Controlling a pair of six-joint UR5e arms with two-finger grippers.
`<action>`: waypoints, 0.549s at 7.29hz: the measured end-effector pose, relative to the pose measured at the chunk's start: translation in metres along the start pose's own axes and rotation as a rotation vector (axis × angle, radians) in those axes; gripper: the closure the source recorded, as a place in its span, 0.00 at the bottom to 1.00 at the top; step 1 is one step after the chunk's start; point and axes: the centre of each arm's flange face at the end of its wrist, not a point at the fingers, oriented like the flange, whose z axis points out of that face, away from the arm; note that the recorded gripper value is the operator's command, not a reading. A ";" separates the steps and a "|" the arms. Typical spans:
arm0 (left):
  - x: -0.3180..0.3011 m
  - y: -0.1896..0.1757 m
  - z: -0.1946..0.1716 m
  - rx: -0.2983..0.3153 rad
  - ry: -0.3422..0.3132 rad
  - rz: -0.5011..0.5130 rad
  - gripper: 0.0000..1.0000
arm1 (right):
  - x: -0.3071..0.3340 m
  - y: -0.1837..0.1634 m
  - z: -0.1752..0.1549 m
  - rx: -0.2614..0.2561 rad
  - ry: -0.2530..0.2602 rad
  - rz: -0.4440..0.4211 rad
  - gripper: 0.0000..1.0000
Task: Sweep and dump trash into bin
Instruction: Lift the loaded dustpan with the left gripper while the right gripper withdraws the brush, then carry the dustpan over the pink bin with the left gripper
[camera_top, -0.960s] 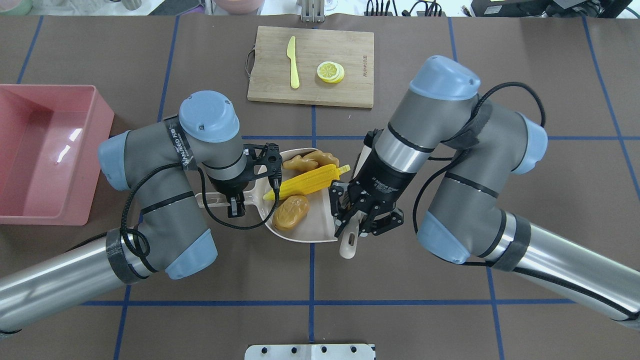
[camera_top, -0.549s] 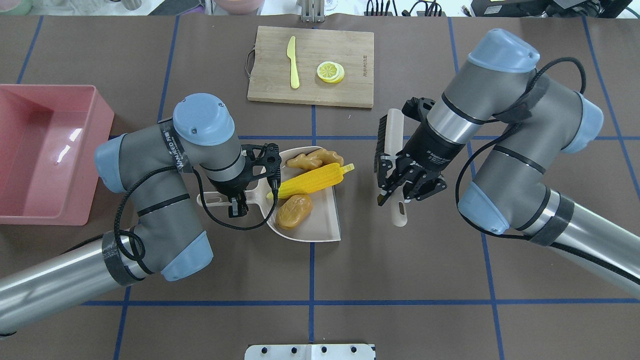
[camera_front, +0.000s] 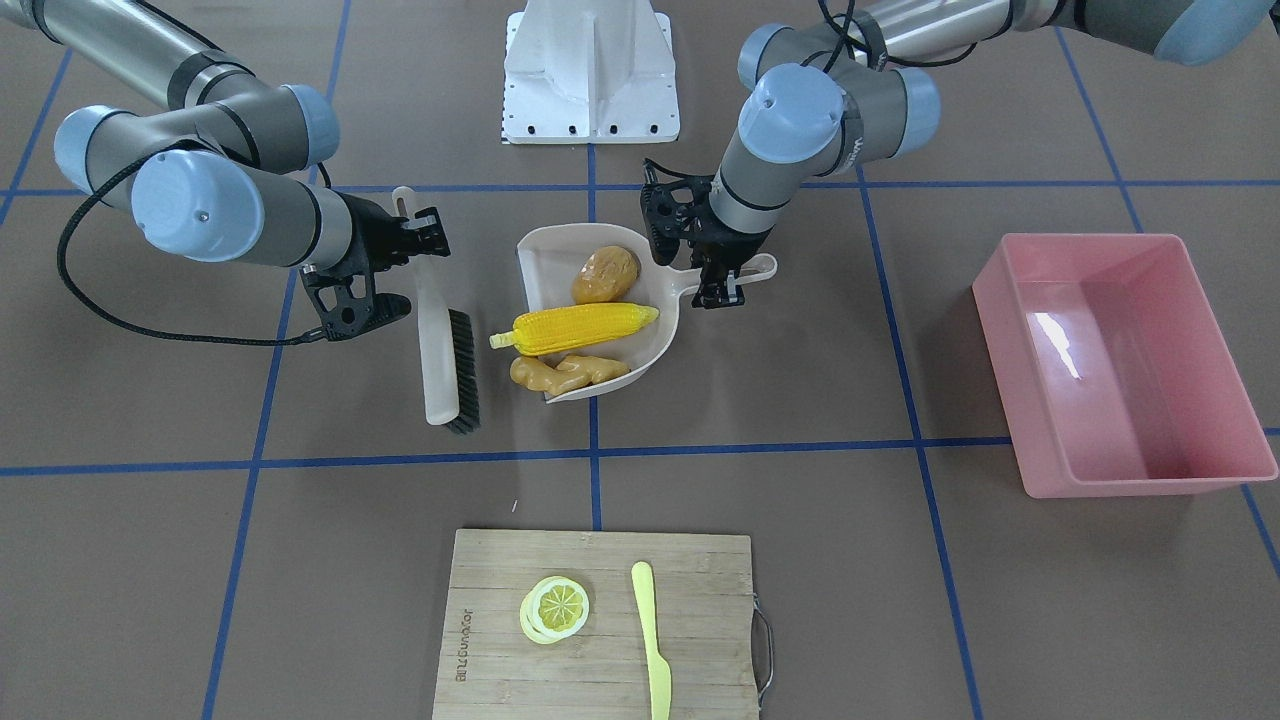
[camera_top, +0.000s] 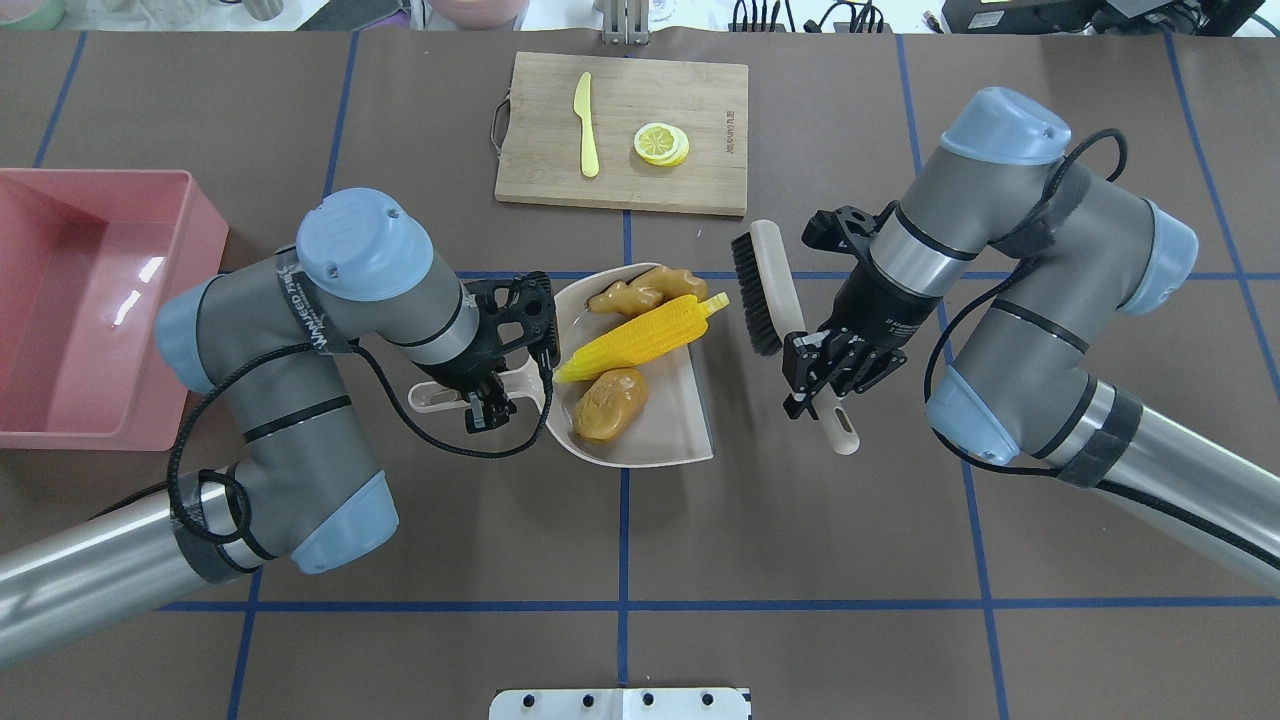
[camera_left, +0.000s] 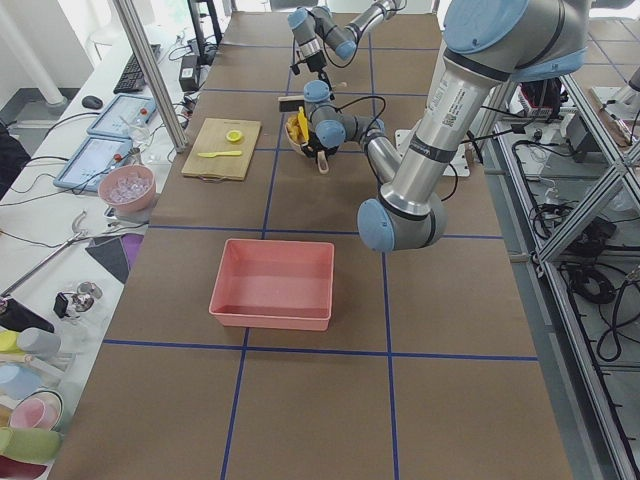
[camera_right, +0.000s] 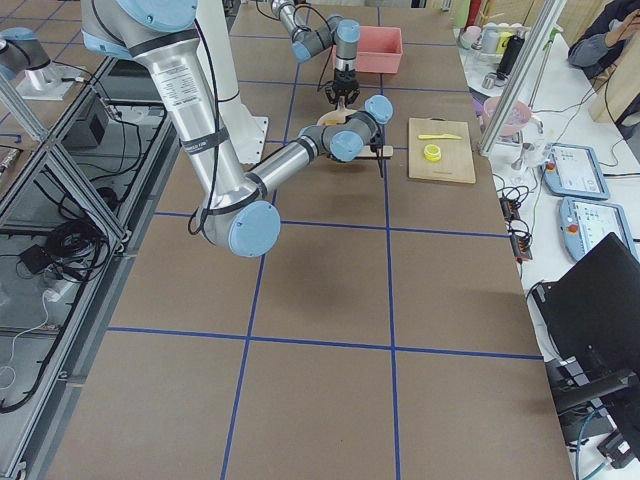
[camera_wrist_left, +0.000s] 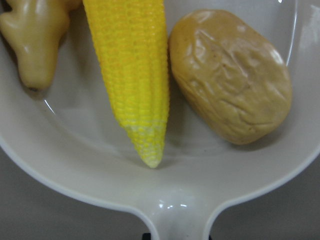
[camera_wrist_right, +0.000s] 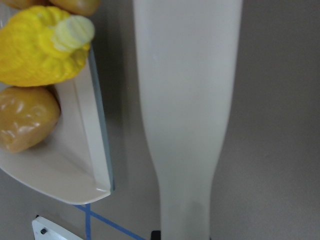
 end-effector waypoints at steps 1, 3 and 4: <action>-0.003 0.011 -0.023 0.042 -0.026 -0.016 1.00 | -0.001 0.000 0.005 -0.006 0.005 -0.023 1.00; -0.030 0.043 -0.083 0.097 -0.110 -0.063 1.00 | 0.010 -0.004 -0.013 0.023 0.008 -0.016 1.00; -0.044 0.056 -0.110 0.117 -0.147 -0.085 1.00 | 0.027 -0.004 -0.035 0.053 0.013 0.016 1.00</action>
